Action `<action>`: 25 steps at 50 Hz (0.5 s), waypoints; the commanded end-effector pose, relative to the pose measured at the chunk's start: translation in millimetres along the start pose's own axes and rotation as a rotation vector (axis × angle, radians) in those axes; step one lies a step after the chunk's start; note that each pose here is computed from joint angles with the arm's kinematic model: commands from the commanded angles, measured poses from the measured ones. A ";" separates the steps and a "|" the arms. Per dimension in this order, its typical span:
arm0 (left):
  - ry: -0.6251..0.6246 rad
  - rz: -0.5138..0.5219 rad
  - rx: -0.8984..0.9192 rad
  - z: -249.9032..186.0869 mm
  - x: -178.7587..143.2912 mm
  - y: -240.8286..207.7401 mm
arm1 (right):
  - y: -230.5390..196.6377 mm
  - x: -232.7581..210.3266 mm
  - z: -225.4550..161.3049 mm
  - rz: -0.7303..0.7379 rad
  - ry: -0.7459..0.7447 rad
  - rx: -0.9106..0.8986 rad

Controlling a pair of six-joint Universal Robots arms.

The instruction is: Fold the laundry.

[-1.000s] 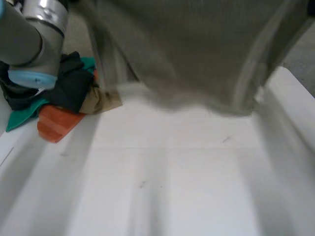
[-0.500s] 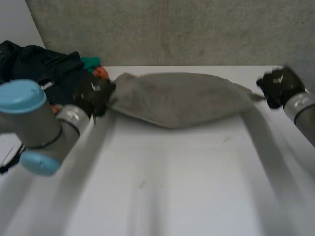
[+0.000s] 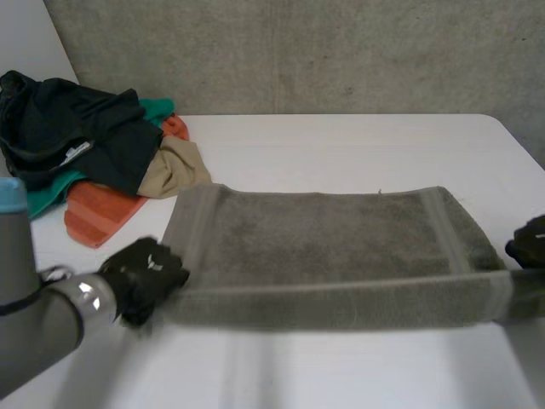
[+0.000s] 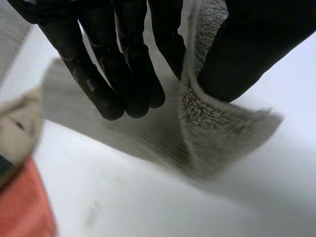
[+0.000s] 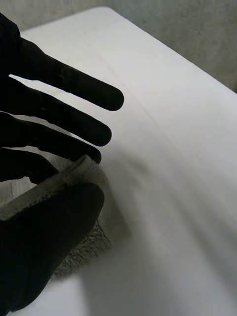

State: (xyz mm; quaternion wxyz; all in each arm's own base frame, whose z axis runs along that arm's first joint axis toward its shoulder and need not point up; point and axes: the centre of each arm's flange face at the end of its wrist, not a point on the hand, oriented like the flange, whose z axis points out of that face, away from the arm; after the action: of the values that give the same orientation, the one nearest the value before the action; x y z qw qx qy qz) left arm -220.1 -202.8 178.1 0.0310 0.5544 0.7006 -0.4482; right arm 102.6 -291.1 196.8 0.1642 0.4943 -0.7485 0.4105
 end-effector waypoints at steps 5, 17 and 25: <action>-0.294 0.133 0.262 95.9 -55.5 -67.8 | -34.4 18.2 70.9 0.089 0.194 0.154; -0.441 0.170 0.281 185.0 -80.7 -75.6 | -64.1 38.0 137.9 0.139 0.426 0.360; -0.463 0.186 0.298 202.6 -71.9 -75.2 | -67.6 25.2 166.1 0.145 0.457 0.378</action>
State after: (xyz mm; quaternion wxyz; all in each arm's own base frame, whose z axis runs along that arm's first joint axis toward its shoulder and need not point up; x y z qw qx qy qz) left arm -338.3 -389.1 150.2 0.1476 0.4978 0.5543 -0.6505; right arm 167.6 -441.1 158.7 0.2030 0.3572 -0.6379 0.6514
